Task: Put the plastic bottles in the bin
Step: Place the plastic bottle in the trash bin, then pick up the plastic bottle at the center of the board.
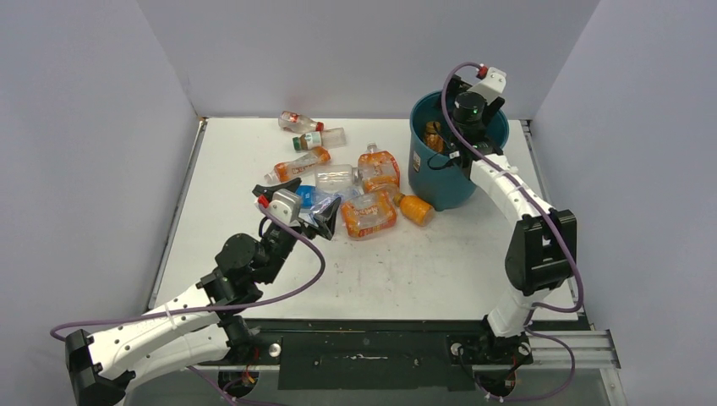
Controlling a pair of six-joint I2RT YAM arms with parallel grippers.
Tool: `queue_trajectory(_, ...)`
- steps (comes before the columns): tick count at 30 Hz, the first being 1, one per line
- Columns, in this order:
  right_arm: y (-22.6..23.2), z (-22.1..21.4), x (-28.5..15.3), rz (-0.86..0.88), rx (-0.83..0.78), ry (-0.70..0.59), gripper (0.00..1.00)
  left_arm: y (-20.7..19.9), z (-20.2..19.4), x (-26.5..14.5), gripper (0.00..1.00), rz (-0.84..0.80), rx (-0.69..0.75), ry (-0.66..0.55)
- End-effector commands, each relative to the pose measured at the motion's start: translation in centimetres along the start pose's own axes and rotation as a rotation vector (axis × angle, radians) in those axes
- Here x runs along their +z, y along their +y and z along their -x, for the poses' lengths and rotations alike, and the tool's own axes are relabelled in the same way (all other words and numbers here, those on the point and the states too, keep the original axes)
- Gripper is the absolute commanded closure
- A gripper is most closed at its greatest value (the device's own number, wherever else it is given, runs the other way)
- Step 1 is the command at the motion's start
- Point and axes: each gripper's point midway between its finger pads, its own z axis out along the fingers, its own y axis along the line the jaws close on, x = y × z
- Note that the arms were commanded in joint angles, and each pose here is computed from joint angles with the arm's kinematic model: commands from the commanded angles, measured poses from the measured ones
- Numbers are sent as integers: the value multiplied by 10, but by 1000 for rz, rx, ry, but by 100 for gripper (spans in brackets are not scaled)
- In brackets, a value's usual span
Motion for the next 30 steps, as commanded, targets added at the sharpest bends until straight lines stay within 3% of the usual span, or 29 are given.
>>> queue_trajectory(1, 33, 80, -40, 137, 130, -119, 15, -2, 17, 2, 4, -9, -29, -53)
queue_trajectory(5, 70, 106, -98, 294, 153, -143, 15, -1, 15, 3, 4, 0, -35, -43)
queue_trajectory(8, 102, 116, -158, 527, 208, -96, 15, 0, 15, 3, 4, 7, -36, -37)
queue_trajectory(11, 122, 106, -220, 797, 230, -4, 15, -2, 12, 2, 4, 1, 9, -34)
queue_trajectory(14, 119, 74, -272, 920, 204, 77, 16, 1, 6, 1, 4, 30, 60, -22)
queue_trajectory(18, 102, 8, -322, 954, 143, 163, 16, 15, -3, 4, 4, 127, 81, 14)
queue_trajectory(21, 86, -44, -335, 919, 87, 252, 16, 24, -4, 8, 4, 214, 44, 41)
queue_trajectory(24, 64, -91, -337, 861, 63, 326, 17, 10, -7, 17, 4, 164, 9, 116)
queue_trajectory(27, 41, -122, -331, 775, 70, 359, 17, 11, -28, 24, 4, 169, -157, 239)
queue_trajectory(30, 17, -143, -322, 672, 88, 369, 17, 24, -69, 26, 4, 184, -426, 345)
